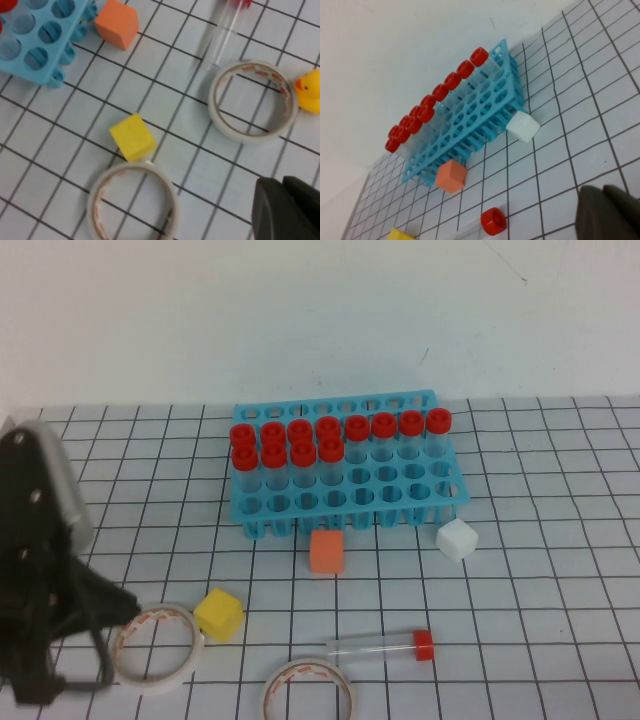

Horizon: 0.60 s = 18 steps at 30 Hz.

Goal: Place the test tubes

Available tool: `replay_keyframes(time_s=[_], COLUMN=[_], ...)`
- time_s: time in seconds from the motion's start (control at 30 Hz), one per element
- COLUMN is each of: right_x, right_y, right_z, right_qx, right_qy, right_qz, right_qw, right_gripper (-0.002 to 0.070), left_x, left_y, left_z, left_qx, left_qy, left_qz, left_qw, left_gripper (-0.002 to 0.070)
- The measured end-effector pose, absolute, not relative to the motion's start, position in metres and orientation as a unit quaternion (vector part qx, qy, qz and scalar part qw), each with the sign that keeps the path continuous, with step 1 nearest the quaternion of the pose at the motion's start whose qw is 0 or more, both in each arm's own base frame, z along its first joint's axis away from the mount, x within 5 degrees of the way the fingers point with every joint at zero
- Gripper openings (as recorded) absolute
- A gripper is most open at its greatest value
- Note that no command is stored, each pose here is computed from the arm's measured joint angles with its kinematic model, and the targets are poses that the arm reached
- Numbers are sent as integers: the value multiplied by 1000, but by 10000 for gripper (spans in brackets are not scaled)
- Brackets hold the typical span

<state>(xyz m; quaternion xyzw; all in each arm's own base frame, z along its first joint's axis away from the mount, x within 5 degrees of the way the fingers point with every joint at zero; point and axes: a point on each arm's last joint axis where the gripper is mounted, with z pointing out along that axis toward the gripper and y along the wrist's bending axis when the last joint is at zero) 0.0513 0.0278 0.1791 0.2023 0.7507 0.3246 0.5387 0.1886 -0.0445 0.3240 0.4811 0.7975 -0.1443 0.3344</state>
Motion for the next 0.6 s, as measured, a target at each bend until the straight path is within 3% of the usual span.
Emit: replay_keyframes(time_s=[0.13,0.3,0.43,0.6], right_x=[51,51,51,51], right_y=[28,28,28,28], right_z=[179,179,179,179], right_qx=[188,182,177,175], right_qy=[754,756,757,758], right_qz=[315,310,306,305], right_qw=[545,547,549,550], right_gripper=[-1,-1,-1,-1], left_x=[221,235,246,266], left_y=[-56,-94,-132,-184], left_z=[326,323,316,297], left_qx=[504,568,590,611], left_qy=[786,761,768,778], left_qz=[-165,-163,-131,-56], left_qw=[318,269,212,139], left_gripper=[-1,-1,-1,-1])
